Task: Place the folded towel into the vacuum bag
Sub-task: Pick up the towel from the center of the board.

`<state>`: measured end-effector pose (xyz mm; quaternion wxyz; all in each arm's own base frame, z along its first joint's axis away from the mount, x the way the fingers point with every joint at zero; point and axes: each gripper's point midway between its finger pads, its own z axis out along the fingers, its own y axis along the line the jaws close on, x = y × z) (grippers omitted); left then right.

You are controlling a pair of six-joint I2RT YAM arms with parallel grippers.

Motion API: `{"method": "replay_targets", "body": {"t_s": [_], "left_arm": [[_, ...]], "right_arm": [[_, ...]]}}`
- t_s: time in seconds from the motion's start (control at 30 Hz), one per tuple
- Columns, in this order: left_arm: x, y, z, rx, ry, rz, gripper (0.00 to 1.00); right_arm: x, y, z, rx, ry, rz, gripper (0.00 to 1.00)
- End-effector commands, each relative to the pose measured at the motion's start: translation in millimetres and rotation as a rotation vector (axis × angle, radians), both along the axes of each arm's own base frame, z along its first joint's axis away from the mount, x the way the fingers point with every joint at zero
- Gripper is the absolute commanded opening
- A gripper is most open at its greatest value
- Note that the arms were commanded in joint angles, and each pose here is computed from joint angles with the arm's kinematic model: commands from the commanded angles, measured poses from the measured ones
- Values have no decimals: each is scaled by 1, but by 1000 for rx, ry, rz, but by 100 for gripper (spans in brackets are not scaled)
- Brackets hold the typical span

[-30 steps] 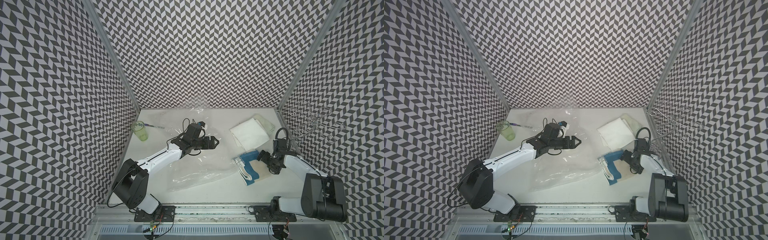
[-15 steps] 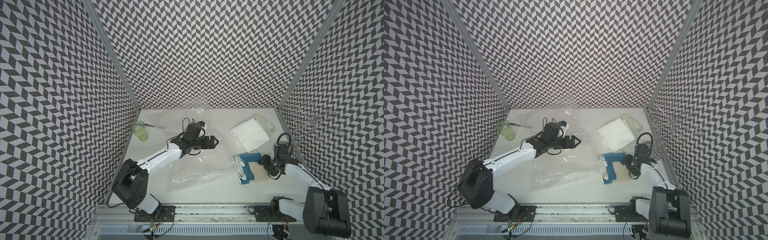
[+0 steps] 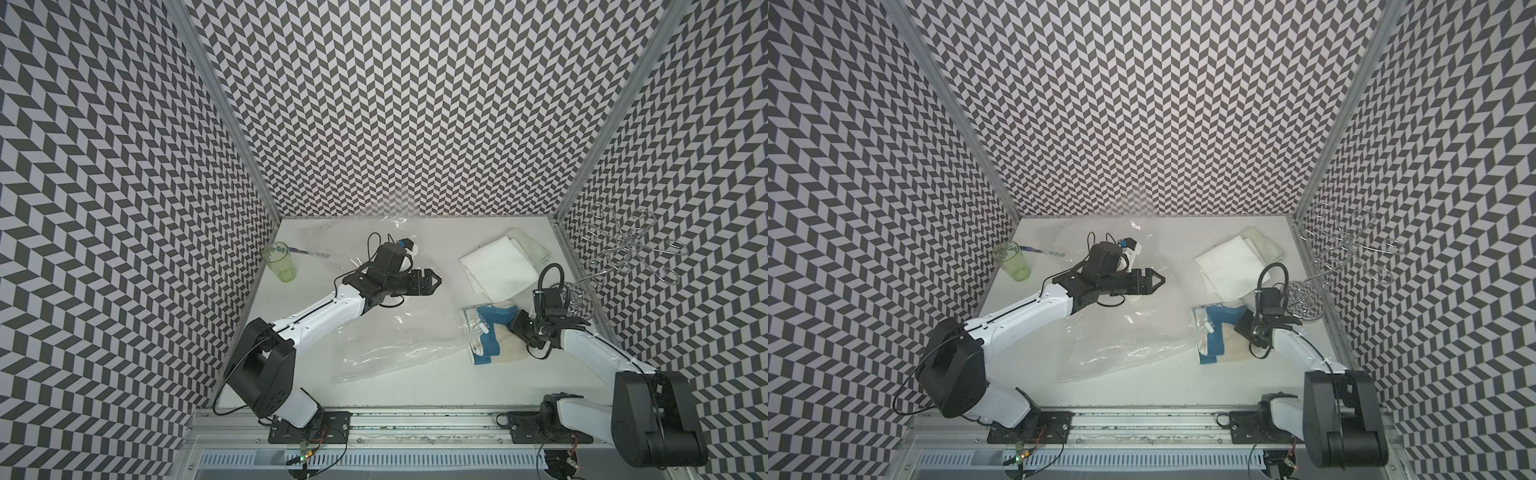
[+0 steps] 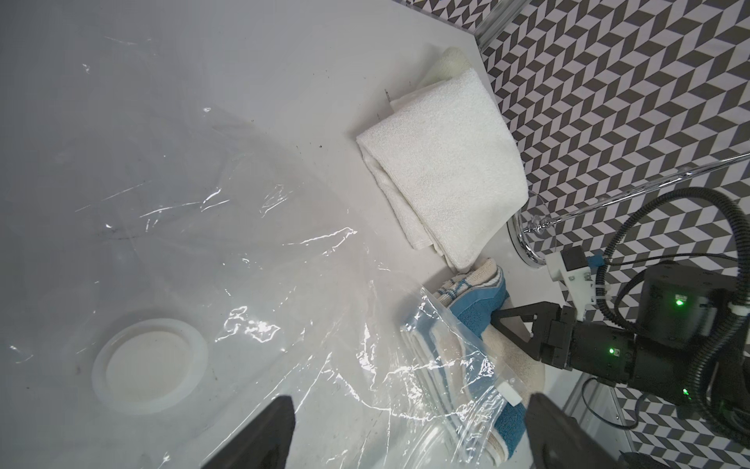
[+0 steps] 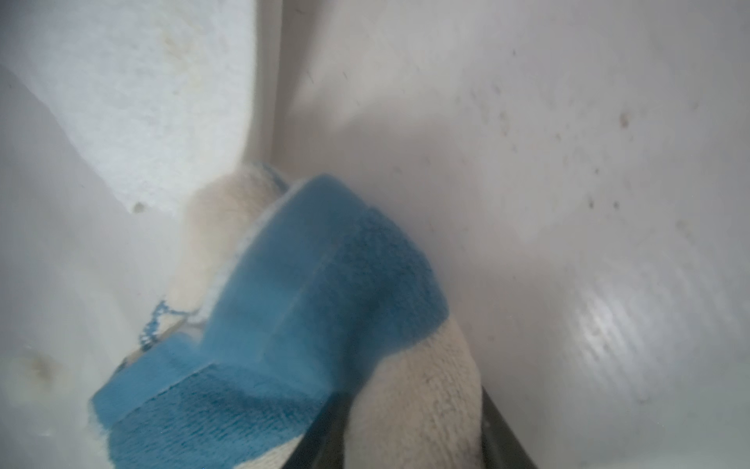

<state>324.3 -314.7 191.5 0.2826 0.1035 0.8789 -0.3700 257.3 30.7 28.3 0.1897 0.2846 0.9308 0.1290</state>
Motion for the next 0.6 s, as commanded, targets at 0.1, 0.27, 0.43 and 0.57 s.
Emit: {"method": "replay_targets", "body": {"t_s": [0.1,0.27,0.43,0.57], "left_arm": [[7,1,-1,-13,-14,-11,91],[4,-8,-13,-59,2,-47,91],[-3,-7,-60,-26,65,-57,88],[-16,-5,-101,9,137,-67,84]], "right_arm": [[-2,5,42,-88,-76,-28,11],[2,11,96,-204,-124,12,7],[19,28,187,-244,-259,75,3],[30,77,251,-150,-370,195,1]]}}
